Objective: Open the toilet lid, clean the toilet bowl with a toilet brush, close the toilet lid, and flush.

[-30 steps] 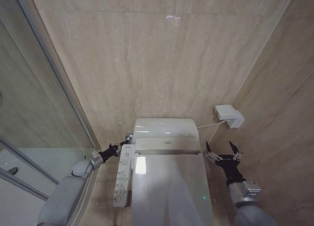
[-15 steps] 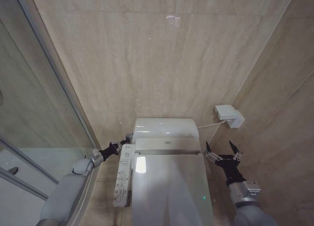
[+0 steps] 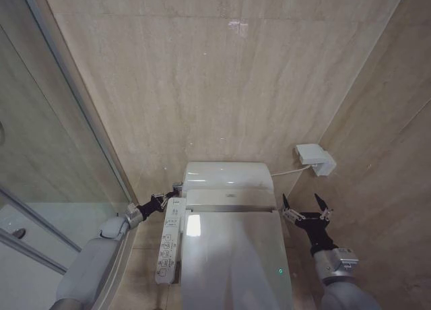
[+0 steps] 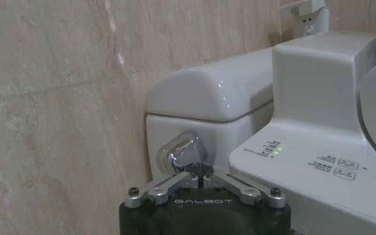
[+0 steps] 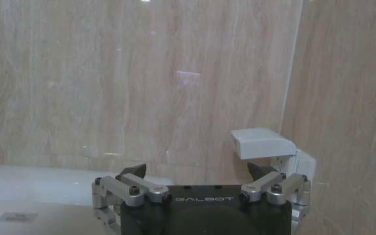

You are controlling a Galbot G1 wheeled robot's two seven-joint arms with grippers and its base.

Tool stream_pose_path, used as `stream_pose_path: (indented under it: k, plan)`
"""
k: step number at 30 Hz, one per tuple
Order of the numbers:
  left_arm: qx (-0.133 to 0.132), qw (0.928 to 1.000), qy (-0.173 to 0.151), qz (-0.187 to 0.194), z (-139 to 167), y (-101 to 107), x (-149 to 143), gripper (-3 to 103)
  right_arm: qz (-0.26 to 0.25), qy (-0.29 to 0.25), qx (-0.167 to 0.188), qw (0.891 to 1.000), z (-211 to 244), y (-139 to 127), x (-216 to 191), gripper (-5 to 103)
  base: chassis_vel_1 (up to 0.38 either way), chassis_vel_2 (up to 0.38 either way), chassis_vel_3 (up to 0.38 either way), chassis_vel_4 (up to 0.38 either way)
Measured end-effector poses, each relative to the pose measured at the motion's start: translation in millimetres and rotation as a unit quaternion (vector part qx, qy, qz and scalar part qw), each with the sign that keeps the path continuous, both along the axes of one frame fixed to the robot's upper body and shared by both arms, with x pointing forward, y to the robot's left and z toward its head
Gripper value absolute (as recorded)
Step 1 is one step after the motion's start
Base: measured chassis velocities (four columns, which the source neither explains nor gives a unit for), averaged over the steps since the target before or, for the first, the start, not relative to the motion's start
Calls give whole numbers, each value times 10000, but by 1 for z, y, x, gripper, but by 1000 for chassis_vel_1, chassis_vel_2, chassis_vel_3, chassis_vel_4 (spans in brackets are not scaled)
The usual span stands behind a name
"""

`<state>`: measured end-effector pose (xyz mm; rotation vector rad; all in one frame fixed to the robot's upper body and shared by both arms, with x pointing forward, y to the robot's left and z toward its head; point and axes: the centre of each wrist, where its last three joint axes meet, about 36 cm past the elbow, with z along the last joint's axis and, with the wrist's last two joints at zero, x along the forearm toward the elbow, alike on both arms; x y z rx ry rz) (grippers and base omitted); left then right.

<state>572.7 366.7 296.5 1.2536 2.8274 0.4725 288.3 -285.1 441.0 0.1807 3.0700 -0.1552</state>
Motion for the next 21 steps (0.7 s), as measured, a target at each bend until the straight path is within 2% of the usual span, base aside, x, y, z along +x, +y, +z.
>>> stream_pose_path:
  k: [21]
  plan:
    - [39, 10000, 36, -40, 1, 4, -3, 0, 0, 0, 0, 10000, 0, 0, 0, 100, 0, 0, 0, 0]
